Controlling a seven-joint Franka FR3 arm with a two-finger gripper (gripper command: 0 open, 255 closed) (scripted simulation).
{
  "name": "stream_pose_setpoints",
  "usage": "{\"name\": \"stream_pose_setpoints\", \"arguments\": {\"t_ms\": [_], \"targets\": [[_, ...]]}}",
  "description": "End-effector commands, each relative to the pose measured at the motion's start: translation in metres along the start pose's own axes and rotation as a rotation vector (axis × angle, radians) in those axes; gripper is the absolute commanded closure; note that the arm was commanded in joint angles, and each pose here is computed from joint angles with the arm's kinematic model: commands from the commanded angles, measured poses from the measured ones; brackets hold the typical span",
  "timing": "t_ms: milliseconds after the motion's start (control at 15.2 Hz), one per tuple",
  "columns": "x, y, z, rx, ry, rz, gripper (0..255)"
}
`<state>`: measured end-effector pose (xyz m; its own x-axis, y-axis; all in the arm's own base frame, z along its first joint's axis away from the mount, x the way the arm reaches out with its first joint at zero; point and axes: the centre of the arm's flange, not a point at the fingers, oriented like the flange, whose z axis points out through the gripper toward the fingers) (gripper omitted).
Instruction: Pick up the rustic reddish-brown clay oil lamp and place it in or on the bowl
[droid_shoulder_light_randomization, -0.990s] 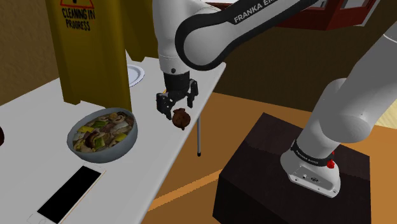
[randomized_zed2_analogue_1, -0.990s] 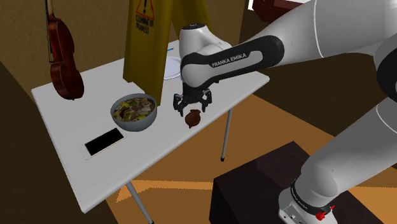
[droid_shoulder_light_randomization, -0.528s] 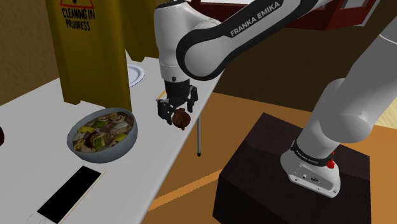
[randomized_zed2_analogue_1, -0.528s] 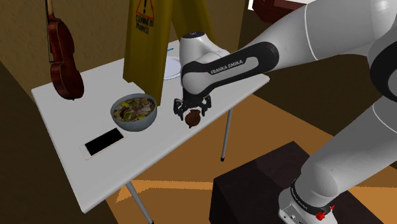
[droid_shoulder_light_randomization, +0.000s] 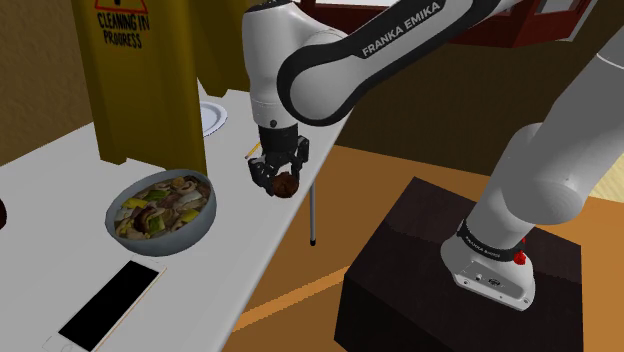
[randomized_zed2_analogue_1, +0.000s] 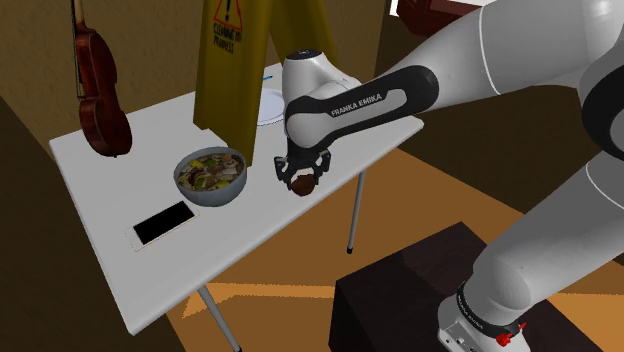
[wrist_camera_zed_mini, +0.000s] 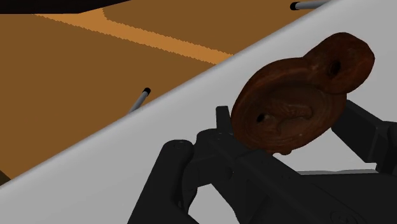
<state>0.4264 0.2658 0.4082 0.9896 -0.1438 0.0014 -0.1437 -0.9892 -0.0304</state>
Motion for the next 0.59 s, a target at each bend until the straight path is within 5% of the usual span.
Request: {"name": "stream_pose_setpoints", "arguments": {"t_ms": [0, 528], "targets": [[0.000, 0.000, 0.001, 0.000, -0.002, -0.001, 255], [0.000, -0.001, -0.014, 0.000, -0.002, -0.001, 255]]}}
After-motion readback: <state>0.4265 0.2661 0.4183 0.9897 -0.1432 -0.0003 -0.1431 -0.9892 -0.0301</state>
